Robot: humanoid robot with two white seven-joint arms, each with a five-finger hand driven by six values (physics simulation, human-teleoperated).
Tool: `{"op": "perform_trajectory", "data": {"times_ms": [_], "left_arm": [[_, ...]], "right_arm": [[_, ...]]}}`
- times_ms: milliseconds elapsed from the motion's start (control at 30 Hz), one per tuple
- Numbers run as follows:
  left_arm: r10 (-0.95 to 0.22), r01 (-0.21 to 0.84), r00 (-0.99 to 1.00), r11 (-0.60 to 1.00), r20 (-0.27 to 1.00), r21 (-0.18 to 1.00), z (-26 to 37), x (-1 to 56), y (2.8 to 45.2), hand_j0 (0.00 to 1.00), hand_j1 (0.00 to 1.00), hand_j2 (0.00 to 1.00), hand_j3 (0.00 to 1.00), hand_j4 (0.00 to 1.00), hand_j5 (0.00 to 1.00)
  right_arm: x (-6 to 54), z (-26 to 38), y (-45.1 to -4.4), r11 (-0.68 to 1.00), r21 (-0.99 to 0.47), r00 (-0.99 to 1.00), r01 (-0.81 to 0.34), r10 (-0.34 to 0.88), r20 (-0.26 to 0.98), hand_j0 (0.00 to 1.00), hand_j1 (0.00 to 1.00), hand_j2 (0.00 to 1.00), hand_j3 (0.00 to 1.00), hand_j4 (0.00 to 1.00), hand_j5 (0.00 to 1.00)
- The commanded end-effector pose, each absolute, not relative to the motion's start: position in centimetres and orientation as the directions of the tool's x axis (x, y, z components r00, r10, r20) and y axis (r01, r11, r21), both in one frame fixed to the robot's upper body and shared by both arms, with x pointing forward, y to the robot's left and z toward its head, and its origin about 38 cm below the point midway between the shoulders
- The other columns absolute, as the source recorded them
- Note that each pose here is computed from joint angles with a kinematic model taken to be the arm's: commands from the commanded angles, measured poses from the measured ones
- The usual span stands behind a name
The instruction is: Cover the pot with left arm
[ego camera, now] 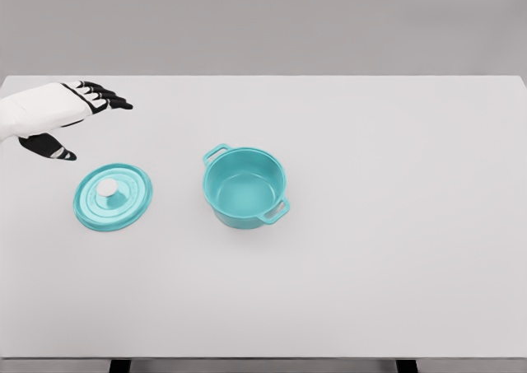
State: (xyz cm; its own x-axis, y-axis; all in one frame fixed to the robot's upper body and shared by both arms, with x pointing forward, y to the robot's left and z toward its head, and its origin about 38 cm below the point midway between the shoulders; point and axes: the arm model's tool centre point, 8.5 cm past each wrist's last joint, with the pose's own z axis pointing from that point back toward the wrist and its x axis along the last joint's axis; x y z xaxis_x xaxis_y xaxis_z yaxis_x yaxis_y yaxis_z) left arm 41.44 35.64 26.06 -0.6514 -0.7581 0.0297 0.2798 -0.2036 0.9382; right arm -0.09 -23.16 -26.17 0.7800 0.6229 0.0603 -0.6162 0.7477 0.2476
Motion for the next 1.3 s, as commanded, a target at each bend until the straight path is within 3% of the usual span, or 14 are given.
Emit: {"op": "perform_trajectory", "data": {"times_ms": [0,533,600,633,733,1267], "left_arm": [[-0.759,0.281,-0.651,-0.203,0.031,0.938,26.1,41.4,35.7,1.00,1.00,1.00,1.00,1.00,1.00],[-0.756,0.318,-0.652,-0.203,0.058,0.926,24.7,41.4,36.3,1.00,1.00,1.00,1.00,1.00,1.00],[-0.751,0.379,-0.646,-0.163,0.134,0.911,24.0,42.0,36.0,1.00,1.00,1.00,1.00,1.00,1.00],[-0.759,0.471,-0.612,-0.125,0.221,0.873,22.8,42.0,37.1,1.00,1.00,1.00,1.00,1.00,1.00],[-0.740,0.558,-0.623,-0.191,0.255,0.808,21.7,41.9,36.3,1.00,1.00,1.00,1.00,1.00,1.00],[-0.719,0.518,-0.677,-0.314,0.157,0.795,21.5,41.4,36.8,1.00,1.00,1.00,1.00,1.00,1.00]], "right_arm": [[-0.3,-26.2,-23.2,0.748,0.252,0.781,-0.614,0.623,0.054,1.00,1.00,1.00,1.00,1.00,1.00],[-0.5,-26.2,-23.3,0.750,0.248,0.781,-0.613,0.623,0.048,1.00,1.00,1.00,1.00,1.00,1.00],[-0.6,-26.2,-23.3,0.750,0.248,0.781,-0.613,0.622,0.047,1.00,1.00,1.00,1.00,1.00,1.00],[-0.6,-26.2,-23.3,0.750,0.248,0.781,-0.613,0.622,0.047,1.00,1.00,1.00,1.00,1.00,1.00],[-0.6,-26.2,-23.3,0.750,0.248,0.781,-0.613,0.622,0.047,1.00,1.00,1.00,1.00,1.00,1.00],[-0.6,-26.2,-23.3,0.750,0.248,0.781,-0.613,0.622,0.047,1.00,1.00,1.00,1.00,1.00,1.00]]}}
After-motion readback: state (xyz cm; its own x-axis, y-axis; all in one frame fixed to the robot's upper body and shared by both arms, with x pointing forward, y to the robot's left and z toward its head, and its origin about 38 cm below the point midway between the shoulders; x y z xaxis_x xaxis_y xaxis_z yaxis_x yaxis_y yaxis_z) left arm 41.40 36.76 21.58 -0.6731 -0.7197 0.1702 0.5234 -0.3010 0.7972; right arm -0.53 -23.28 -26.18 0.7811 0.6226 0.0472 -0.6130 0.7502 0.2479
